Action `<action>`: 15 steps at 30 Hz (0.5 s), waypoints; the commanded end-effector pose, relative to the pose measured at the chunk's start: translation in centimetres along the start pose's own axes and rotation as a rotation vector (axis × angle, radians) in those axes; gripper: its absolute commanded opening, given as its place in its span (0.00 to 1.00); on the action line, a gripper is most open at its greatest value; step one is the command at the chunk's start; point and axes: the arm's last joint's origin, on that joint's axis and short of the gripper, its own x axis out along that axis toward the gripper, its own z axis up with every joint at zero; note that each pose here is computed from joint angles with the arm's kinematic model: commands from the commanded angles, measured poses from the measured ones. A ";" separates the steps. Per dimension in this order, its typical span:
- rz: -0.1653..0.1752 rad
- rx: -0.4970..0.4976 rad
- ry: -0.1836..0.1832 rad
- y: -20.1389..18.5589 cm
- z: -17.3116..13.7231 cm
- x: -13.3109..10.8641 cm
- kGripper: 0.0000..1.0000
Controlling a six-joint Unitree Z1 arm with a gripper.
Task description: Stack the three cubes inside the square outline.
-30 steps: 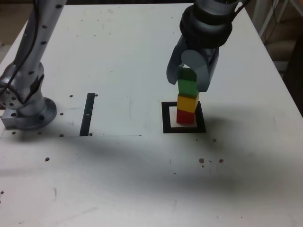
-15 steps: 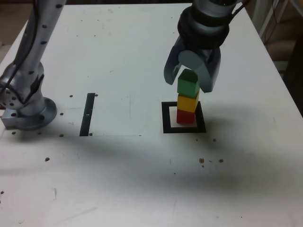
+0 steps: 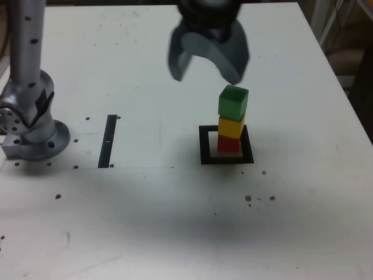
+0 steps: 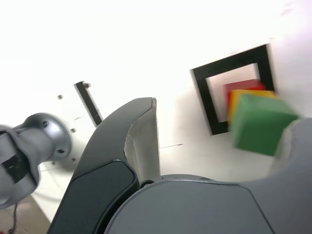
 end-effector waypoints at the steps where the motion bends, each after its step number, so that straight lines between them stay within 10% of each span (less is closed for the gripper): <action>1: 0.004 -0.013 -0.004 0.0 -1.3 -0.3 1.00; 15: -0.010 -0.114 -0.019 -1.7 -8.4 2.7 1.00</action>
